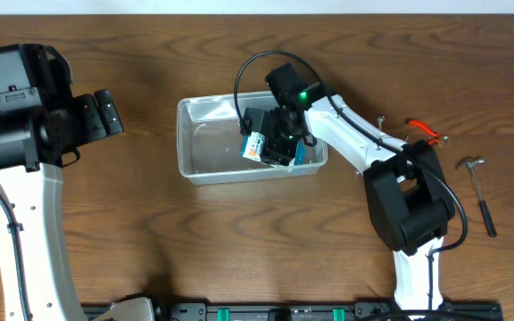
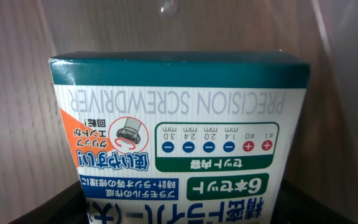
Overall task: Pack container
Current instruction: 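Carry the screwdriver box left and lower it into the container, then open the right gripper and lift away from the container, then lower the right gripper onto the silver wrench and grasp it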
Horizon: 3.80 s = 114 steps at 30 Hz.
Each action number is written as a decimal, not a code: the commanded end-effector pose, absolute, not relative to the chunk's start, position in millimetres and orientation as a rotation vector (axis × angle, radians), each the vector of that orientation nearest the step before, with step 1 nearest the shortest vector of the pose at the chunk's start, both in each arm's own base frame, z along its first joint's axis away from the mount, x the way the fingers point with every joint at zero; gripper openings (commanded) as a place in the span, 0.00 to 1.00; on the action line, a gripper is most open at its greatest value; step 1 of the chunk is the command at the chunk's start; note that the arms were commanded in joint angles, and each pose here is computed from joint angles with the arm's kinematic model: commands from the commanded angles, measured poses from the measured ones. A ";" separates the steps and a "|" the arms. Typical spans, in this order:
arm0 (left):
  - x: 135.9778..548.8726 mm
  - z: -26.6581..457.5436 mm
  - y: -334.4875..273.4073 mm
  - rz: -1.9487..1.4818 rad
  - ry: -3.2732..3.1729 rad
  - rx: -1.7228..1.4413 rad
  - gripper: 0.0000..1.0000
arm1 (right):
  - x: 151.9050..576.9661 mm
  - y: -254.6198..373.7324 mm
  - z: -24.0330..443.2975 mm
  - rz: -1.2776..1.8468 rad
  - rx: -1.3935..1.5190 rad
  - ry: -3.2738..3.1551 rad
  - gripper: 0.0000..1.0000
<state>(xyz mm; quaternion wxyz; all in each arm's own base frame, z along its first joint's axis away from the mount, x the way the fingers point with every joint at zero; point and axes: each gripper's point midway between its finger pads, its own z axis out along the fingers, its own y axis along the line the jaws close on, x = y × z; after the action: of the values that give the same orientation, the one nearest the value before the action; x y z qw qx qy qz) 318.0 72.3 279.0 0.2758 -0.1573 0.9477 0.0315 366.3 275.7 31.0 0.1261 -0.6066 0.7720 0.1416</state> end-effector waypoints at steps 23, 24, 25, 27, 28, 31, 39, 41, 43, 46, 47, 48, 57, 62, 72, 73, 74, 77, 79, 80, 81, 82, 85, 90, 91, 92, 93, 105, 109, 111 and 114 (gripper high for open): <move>313.9 274.0 76.3 0.111 2.569 -0.440 0.98 | 357.4 260.0 29.9 0.375 -1.783 2.336 0.99; 313.7 273.9 76.3 0.111 2.570 -0.440 0.98 | 359.6 259.2 30.8 0.367 -1.774 2.339 0.99; 313.5 273.8 76.3 0.111 2.571 -0.441 0.98 | 361.5 259.6 32.9 0.367 -1.760 2.344 0.99; 313.2 273.6 76.2 0.111 2.573 -0.441 0.98 | 368.6 260.0 41.8 0.353 -1.676 2.391 0.99; 313.1 273.5 76.2 0.111 2.573 -0.441 0.98 | 374.5 260.3 50.0 0.335 -1.613 2.423 0.99; 313.1 273.5 76.1 0.110 2.573 -0.441 0.98 | 393.7 261.3 87.5 0.285 -1.434 2.478 0.99; 313.0 273.5 76.2 0.110 2.573 -0.441 0.98 | 459.8 130.4 215.5 -0.299 0.069 2.606 0.99; 313.0 273.5 76.2 0.110 2.573 -0.441 0.98 | 462.4 109.5 221.1 -0.233 0.336 2.591 0.99; 312.5 273.2 76.0 0.110 2.576 -0.442 0.98 | 467.4 102.8 217.3 -0.132 0.404 2.613 0.99; 310.7 272.1 75.6 0.110 2.585 -0.443 0.98 | 469.0 75.4 194.5 -0.143 0.562 2.639 0.99; 310.0 271.7 75.5 0.110 2.588 -0.443 0.98 | 467.5 67.6 188.9 -0.148 0.633 2.637 0.99; 309.3 271.3 75.3 0.110 2.591 -0.444 0.98 | 465.1 56.9 177.3 -0.158 0.734 2.637 0.99; 307.9 270.5 75.0 0.109 2.598 -0.444 0.98 | 445.5 23.9 98.2 -0.187 0.887 2.738 0.99; 307.7 270.4 75.0 0.110 2.599 -0.445 0.98 | 431.1 25.4 60.8 -0.204 0.885 2.784 0.99; 307.7 270.3 75.0 0.109 2.599 -0.445 0.98 | 407.7 29.6 6.6 -0.101 0.911 2.858 0.99; 307.7 270.3 75.0 0.109 2.599 -0.445 0.98 | 406.9 30.5 4.1 -0.089 0.903 2.864 0.99; 307.7 270.3 75.0 0.109 2.599 -0.445 0.98 | 406.7 32.1 2.1 -0.075 0.890 2.870 0.99; 307.7 270.3 75.0 0.109 2.599 -0.445 0.98 | 404.5 34.6 -2.4 -0.054 0.880 2.881 0.99; 307.7 270.3 75.0 0.109 2.599 -0.445 0.98 | 402.4 33.8 -4.6 -0.057 0.882 2.885 0.99; 307.7 270.3 75.0 0.109 2.599 -0.445 0.98 | 401.3 33.2 -5.6 -0.059 0.886 2.886 0.99; 307.7 270.3 75.0 0.109 2.599 -0.445 0.98 | 400.3 32.7 -6.7 -0.061 0.888 2.888 0.99; 307.7 270.3 75.0 0.109 2.599 -0.445 0.98 | 399.0 32.5 -7.8 -0.063 0.890 2.890 0.99; 307.7 270.3 75.0 0.109 2.599 -0.445 0.98 | 394.7 31.7 -11.8 -0.069 0.903 2.896 0.99; 307.7 270.3 75.0 0.109 2.599 -0.445 0.98 | 391.5 31.3 -17.7 -0.077 0.905 2.907 0.97; 307.6 270.3 75.0 0.110 2.599 -0.445 0.98 | 390.8 31.6 -18.7 -0.078 0.905 2.911 0.95; 307.7 270.3 75.0 0.109 2.599 -0.445 0.98 | 390.4 32.1 -19.4 -0.074 0.906 2.915 0.92; 307.7 270.3 75.0 0.109 2.599 -0.445 0.98 | 389.9 32.5 -20.0 -0.073 0.906 2.918 0.91; 307.7 270.3 75.0 0.109 2.599 -0.445 0.98 | 390.3 32.7 -20.0 -0.070 0.907 2.917 0.46; 307.7 270.3 75.0 0.109 2.599 -0.445 0.98 | 390.6 32.7 -20.0 -0.069 0.907 2.915 0.34; 307.7 270.3 75.0 0.109 2.599 -0.445 0.98 | 390.7 32.8 -20.0 -0.069 0.907 2.915 0.30; 307.7 270.3 75.0 0.109 2.599 -0.445 0.98 | 391.5 32.8 -20.0 -0.067 0.906 2.912 0.25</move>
<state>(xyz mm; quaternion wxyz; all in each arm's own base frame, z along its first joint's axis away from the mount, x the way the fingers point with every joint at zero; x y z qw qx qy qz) 309.0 71.0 273.2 0.2544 -0.1582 0.9535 0.0324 402.9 35.9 -3.3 0.0684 0.2935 0.9534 -0.0126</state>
